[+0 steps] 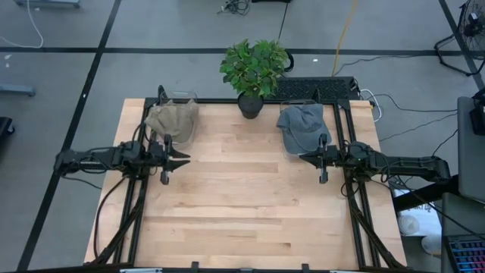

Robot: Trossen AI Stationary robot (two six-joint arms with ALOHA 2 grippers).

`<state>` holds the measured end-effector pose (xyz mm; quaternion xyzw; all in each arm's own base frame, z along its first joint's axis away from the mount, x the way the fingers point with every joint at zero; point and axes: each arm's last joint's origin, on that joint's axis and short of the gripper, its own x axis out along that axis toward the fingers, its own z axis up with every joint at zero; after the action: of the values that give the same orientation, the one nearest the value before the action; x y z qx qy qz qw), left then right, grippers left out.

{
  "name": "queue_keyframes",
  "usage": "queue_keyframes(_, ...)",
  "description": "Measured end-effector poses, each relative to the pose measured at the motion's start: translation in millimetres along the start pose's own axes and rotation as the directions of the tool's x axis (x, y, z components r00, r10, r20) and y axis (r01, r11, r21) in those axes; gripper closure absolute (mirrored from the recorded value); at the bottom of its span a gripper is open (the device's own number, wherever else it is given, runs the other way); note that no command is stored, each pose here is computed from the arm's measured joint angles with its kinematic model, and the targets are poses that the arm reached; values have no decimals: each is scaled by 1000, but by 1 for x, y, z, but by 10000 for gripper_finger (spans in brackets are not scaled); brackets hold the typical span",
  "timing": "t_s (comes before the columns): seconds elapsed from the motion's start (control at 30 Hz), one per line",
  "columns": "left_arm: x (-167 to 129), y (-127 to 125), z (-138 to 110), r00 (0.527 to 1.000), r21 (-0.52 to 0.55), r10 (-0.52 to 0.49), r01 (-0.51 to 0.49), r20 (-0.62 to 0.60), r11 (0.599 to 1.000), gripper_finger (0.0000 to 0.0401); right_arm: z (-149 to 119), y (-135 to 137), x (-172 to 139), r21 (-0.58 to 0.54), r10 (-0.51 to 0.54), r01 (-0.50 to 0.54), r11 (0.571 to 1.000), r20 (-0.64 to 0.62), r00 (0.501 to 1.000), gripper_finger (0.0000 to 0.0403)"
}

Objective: Pick & Place hat
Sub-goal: Return to Home Position

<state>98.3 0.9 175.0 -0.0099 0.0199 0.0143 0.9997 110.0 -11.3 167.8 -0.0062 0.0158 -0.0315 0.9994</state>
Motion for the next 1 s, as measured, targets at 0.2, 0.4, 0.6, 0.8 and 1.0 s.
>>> queue_keyframes(0.2, 0, 2, 0, 1000, 3, 18, -18, 5, 1000, 313, 0, 0, 0, 0, 0, 0, 1000, 0, 1000, 403)
queue_keyframes(0.4, 4, 2, -10, 1000, -3, 17, -17, 14, 1000, 313, 0, 0, 0, 0, 0, 0, 1000, 0, 1000, 403)
queue_keyframes(0.6, 4, 3, -11, 999, -7, 45, -45, 4, 999, 313, 0, 0, 0, 0, 0, 0, 1000, 1, 1000, 403)
queue_keyframes(0.8, 4, 3, -10, 998, 9, 58, -58, 13, 998, 313, 0, 0, 0, 0, 0, 0, 1000, 0, 1000, 403)
queue_keyframes(1.0, 4, 3, -7, 997, 11, 63, -63, 48, 998, 313, 0, 0, 0, 0, 0, 0, 1000, 1, 1000, 403)
